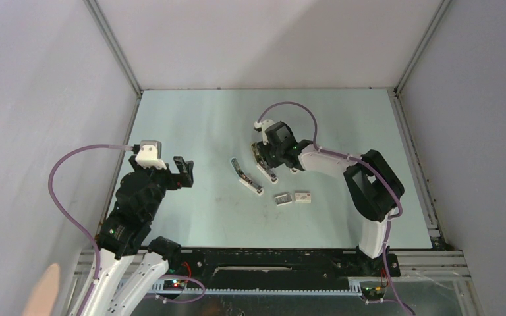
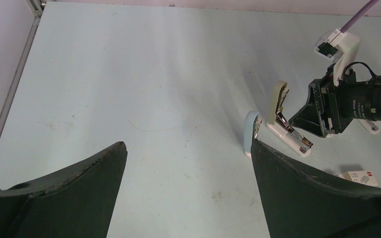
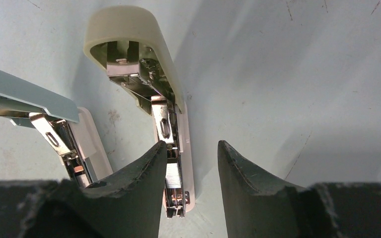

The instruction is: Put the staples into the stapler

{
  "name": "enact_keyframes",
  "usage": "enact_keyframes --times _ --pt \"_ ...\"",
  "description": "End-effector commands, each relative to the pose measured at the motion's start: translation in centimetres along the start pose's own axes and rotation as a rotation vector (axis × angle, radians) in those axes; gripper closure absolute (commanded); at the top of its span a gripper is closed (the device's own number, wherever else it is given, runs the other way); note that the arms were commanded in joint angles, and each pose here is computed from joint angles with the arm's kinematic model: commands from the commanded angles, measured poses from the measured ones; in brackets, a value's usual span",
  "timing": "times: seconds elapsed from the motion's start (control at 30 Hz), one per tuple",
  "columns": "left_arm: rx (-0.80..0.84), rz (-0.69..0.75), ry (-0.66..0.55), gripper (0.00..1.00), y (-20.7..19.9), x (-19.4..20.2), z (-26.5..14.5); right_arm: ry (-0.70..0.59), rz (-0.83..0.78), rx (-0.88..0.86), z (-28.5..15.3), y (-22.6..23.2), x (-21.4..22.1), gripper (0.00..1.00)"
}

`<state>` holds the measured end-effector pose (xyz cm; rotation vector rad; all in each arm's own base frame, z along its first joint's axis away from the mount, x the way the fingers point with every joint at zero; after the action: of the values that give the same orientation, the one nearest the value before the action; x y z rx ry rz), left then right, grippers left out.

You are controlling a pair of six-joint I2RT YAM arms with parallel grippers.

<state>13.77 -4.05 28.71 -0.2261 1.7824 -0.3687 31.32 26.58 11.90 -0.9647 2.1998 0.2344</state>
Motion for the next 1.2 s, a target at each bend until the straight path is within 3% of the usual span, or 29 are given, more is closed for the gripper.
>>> enact_keyframes --times 0.0,0.43,0.83,1.0,1.17 --pt "0.031 -0.003 -0.035 0.02 -0.3 -0.6 0.0 -0.004 0.008 0.011 -0.8 0.0 -0.1 0.55" --pt "0.032 -0.002 -0.027 0.02 -0.4 -0.5 0.1 0.027 0.001 0.009 -3.3 0.4 1.3 0.56" --pt "0.006 0.003 -0.011 0.02 -0.3 -0.5 0.5 -0.147 -0.101 -0.144 -6.1 4.6 0.1 0.54" --pt "-0.032 -0.022 0.041 0.02 -0.6 -0.6 1.2 -0.164 -0.147 -0.193 -5.1 7.0 1.2 0.53" --pt "-0.081 -0.082 0.167 0.02 -1.3 -0.2 2.2 -0.19 -0.149 -0.179 -3.9 7.8 2.3 0.53"
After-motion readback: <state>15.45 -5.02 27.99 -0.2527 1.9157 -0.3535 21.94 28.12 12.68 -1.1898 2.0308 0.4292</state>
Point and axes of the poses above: each gripper's point midway between its finger pads, its own z axis out along the fingers, its own y axis along the line the jaws close on, x = y × z, the point moved 9 cm from there along -z, back along the fingers, and after that the axes turned 15 degrees about -z, right-handed, at the moved point
